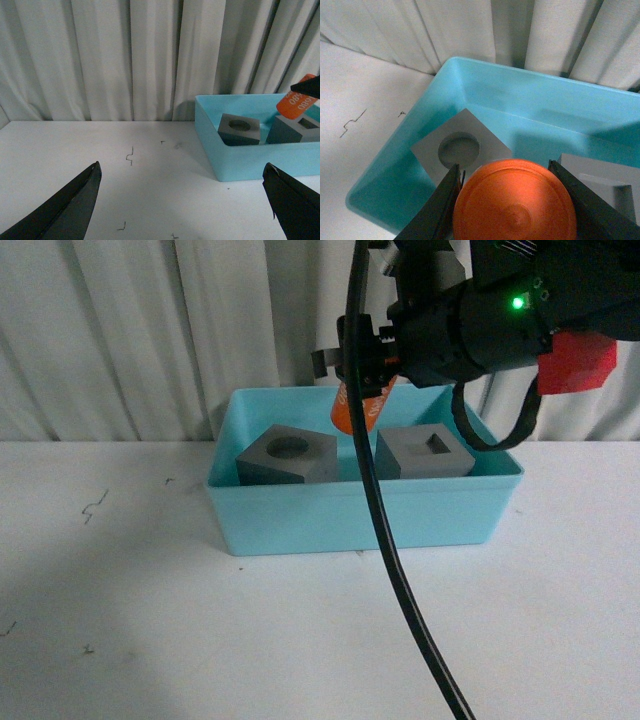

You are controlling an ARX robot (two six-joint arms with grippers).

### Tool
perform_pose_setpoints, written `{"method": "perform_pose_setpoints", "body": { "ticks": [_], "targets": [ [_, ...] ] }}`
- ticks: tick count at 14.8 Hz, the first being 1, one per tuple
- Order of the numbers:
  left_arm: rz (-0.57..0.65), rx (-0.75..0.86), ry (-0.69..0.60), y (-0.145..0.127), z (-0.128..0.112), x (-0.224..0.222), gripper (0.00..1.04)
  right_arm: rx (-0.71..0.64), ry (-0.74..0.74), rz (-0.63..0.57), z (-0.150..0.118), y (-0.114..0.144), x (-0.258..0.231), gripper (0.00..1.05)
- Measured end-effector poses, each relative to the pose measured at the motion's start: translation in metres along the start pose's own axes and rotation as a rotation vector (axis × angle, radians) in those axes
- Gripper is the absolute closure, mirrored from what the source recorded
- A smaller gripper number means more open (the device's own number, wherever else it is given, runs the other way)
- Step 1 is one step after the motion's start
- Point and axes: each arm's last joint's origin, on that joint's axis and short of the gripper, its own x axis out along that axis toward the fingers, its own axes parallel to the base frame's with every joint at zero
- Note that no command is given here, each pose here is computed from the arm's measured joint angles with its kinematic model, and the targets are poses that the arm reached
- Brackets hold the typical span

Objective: Place gray and orange parts in blue box

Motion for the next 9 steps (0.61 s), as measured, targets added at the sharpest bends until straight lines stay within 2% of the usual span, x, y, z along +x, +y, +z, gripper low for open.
{"method": "perform_pose_setpoints", "body": {
  "ticks": [4,9],
  "targets": [
    [0.000,0.000,0.000,0.000,0.000,0.000,0.07,0.043,0.078,-0.043,-0.020,0.002,0.027,0.57],
    [0.000,0.000,0.000,0.000,0.000,0.000,0.07,0.073,0.096,-0.082,-0.023,-0.001,0.044,0.57]
  ]
}}
